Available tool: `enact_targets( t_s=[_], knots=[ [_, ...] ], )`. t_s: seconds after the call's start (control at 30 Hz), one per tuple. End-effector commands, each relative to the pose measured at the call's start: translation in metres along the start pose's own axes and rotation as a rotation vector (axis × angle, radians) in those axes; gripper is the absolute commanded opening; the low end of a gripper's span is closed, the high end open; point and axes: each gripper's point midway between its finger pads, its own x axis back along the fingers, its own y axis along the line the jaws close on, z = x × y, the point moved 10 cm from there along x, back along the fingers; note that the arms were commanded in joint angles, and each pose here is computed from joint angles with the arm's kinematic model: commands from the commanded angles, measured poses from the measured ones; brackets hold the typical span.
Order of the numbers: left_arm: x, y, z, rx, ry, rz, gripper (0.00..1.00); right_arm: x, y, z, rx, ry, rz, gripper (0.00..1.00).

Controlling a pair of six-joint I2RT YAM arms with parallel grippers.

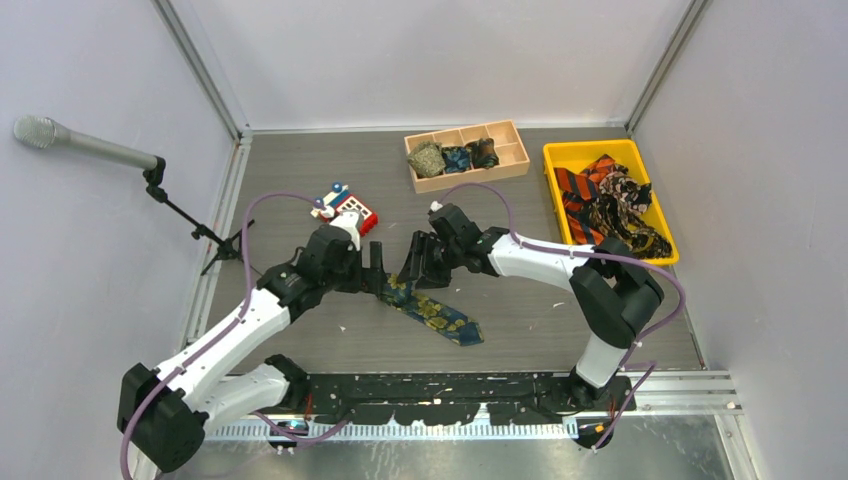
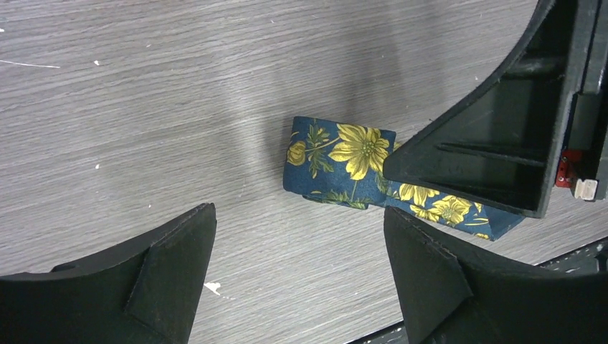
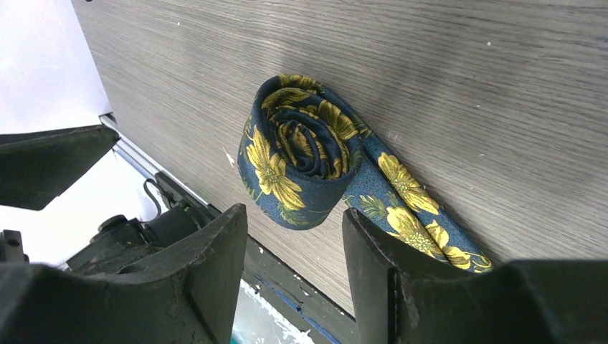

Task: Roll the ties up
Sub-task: Roll the tie at the center of the board.

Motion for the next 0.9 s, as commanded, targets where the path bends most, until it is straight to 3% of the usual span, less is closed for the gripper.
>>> enact_targets(
  t_s=[0.0, 0.87],
  knots=[
    [-0.003, -0.001, -0.009, 0.058, -0.049, 0.078, 0.89, 0.001, 0.008, -0.002, 0.008, -0.021, -0.040, 0.56],
    [-0.023, 0.010, 0.009, 0.128, 0.014, 0.118, 0.86, -0.017, 0.004, 0.005, -0.004, 0.012, -0.035, 0.49]
  ],
)
